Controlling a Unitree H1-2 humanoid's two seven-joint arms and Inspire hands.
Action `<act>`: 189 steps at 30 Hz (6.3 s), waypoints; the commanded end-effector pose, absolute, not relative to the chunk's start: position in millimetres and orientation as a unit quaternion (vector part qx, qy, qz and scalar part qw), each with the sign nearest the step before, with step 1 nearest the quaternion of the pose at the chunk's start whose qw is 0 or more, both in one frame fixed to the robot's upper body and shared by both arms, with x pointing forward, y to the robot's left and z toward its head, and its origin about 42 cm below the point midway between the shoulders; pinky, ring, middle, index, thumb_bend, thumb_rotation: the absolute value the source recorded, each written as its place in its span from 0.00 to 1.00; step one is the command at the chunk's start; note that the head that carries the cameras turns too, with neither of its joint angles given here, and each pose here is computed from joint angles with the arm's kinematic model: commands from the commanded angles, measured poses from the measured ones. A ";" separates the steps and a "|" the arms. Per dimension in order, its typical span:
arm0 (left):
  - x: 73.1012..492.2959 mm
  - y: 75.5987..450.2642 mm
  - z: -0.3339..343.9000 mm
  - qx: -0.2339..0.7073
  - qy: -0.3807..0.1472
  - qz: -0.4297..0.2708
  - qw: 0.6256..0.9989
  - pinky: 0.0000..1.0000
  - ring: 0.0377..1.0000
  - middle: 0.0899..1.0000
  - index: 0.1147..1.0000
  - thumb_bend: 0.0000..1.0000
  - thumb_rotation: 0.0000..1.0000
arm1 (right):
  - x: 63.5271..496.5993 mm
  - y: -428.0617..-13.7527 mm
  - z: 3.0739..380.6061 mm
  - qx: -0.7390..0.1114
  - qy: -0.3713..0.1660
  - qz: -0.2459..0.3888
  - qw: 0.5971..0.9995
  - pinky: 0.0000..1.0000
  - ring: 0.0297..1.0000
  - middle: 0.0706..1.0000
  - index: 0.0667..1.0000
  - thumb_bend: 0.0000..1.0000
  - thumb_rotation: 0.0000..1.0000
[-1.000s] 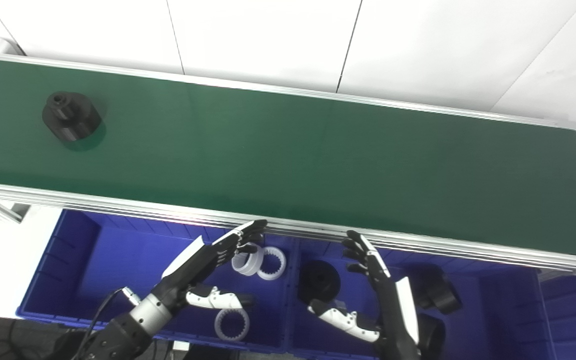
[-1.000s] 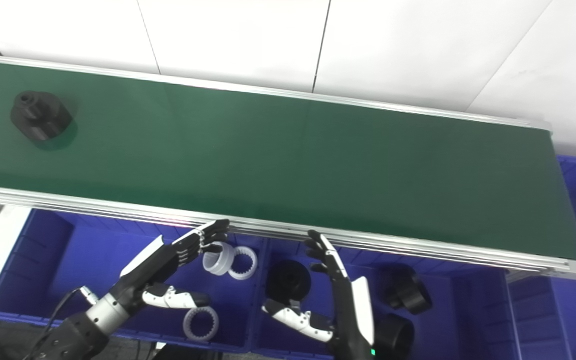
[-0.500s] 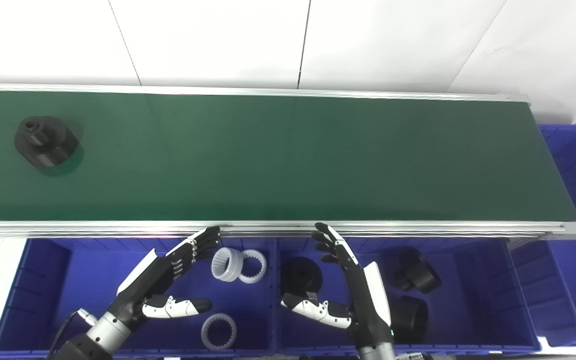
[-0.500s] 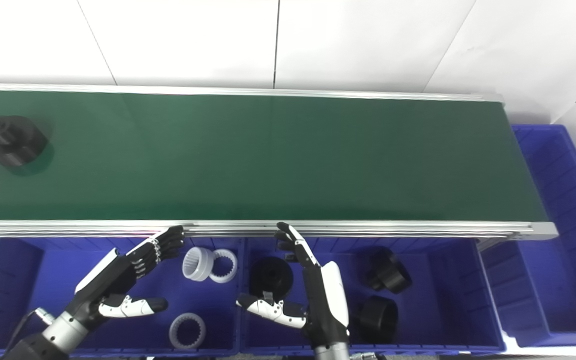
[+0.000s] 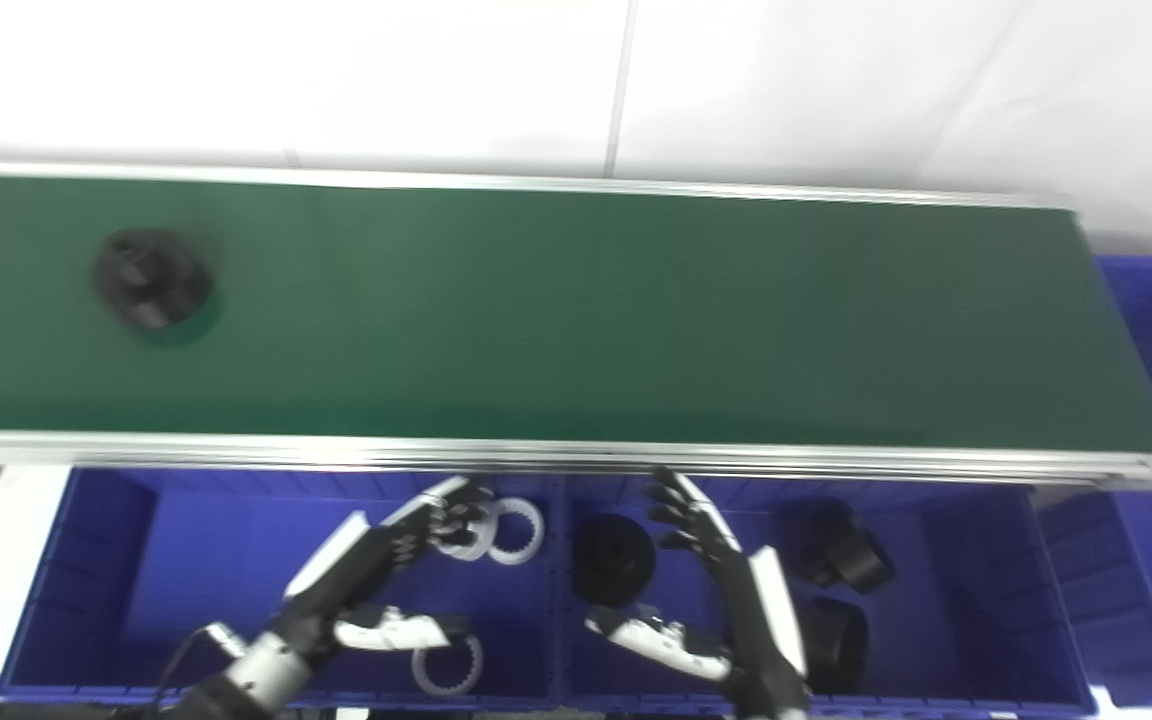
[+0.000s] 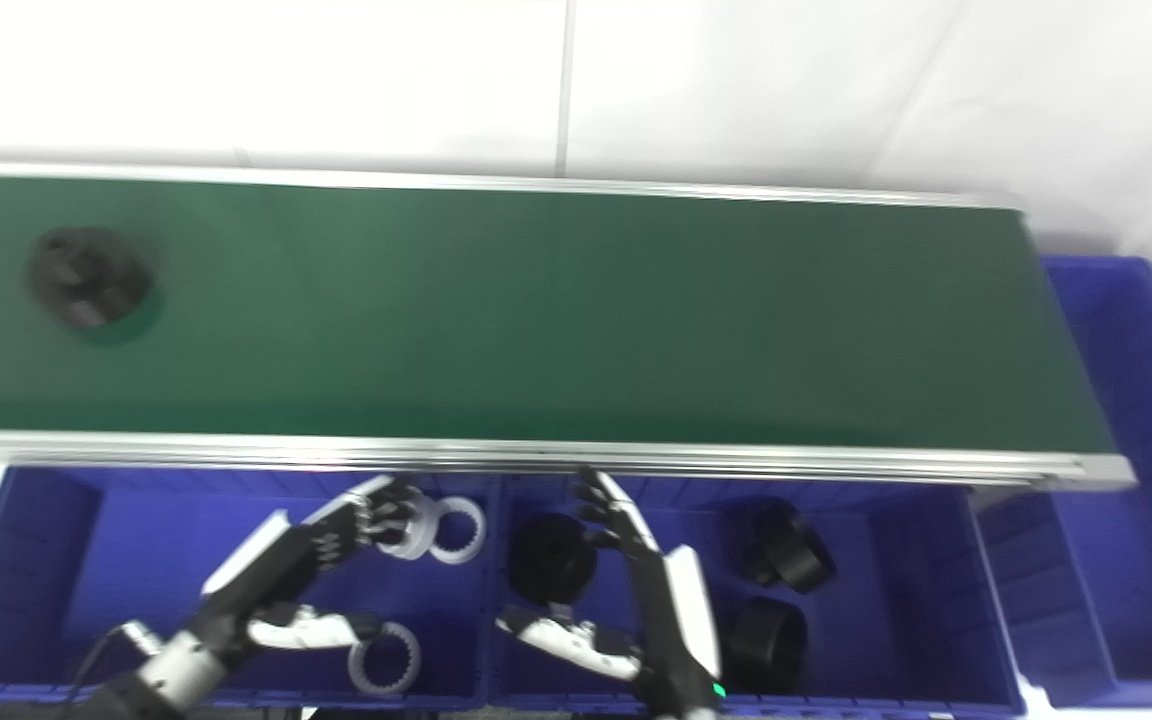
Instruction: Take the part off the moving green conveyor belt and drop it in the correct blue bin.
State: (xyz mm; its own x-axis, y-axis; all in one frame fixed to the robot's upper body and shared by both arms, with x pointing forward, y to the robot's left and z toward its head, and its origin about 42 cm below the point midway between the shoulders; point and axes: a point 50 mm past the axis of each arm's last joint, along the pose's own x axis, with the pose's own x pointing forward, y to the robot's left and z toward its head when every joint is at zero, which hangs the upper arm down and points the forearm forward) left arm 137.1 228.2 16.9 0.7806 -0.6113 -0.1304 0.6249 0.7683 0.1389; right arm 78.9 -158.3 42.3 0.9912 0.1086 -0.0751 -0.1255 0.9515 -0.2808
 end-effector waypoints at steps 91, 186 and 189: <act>148.9 225.6 11.1 -0.014 0.005 -0.342 0.939 0.79 0.85 0.87 0.84 0.96 0.36 | 358.6 -81.0 230.0 -0.392 -0.143 0.198 0.887 0.74 0.84 0.88 0.94 0.89 0.50; 136.6 214.8 55.6 0.005 -0.033 -0.366 0.930 0.91 0.94 0.97 0.95 0.87 0.41 | 168.1 -176.8 166.6 -0.453 0.007 0.148 0.879 0.26 0.32 0.37 0.50 0.52 0.00; 140.6 212.5 62.0 0.005 -0.034 -0.362 0.931 0.91 0.94 0.97 0.95 0.87 0.42 | 156.1 -181.8 138.0 -0.433 0.070 0.140 0.888 0.30 0.36 0.38 0.51 0.52 0.00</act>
